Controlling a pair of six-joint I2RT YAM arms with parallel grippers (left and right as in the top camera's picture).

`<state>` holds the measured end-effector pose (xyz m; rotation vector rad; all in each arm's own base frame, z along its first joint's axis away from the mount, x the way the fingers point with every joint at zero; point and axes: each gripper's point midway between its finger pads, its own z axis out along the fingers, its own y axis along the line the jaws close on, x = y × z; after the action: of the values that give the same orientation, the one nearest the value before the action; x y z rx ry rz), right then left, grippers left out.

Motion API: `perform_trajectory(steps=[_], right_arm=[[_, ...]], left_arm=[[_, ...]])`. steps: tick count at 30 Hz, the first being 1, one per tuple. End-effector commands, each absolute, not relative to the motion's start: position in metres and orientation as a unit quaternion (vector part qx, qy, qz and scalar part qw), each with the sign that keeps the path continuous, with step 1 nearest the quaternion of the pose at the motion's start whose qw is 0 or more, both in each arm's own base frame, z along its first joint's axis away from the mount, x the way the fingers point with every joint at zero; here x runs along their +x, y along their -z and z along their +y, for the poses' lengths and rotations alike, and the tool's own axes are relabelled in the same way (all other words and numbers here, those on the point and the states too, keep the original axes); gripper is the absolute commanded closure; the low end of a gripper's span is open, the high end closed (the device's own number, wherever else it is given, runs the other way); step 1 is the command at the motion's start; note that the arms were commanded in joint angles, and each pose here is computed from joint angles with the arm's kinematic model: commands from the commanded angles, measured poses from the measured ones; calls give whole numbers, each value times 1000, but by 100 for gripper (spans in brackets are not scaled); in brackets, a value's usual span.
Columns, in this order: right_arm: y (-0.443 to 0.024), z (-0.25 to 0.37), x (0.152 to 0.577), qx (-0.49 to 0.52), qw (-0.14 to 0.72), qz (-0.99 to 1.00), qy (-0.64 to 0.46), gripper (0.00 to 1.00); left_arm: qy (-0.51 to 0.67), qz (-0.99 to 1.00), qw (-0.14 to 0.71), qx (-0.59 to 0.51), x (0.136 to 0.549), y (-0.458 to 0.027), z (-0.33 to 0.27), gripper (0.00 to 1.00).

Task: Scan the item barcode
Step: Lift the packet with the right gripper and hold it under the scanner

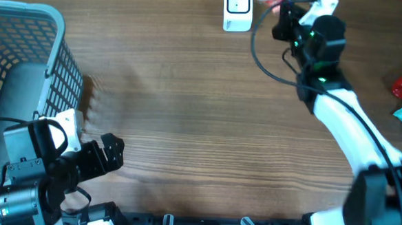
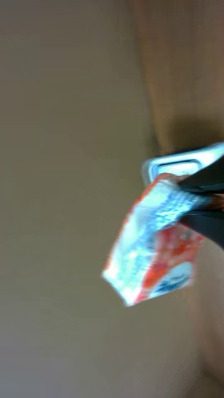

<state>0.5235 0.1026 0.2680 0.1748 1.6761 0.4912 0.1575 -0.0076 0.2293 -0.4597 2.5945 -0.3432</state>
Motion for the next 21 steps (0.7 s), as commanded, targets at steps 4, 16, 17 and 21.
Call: perform_trajectory(steps=[4, 16, 17, 21], right_arm=[[-225, 120, 577, 28, 726, 662, -183, 95], [-140, 173, 651, -26, 696, 700, -155, 96], [-138, 172, 651, -25, 695, 702, -154, 96], [-137, 167, 652, -21, 692, 705, -153, 96]], left_arm=[[125, 947, 241, -173, 157, -230, -7, 0], [125, 947, 241, -173, 157, -230, -7, 0], [125, 947, 241, -173, 157, -230, -7, 0], [125, 947, 241, -173, 157, -230, -7, 0]])
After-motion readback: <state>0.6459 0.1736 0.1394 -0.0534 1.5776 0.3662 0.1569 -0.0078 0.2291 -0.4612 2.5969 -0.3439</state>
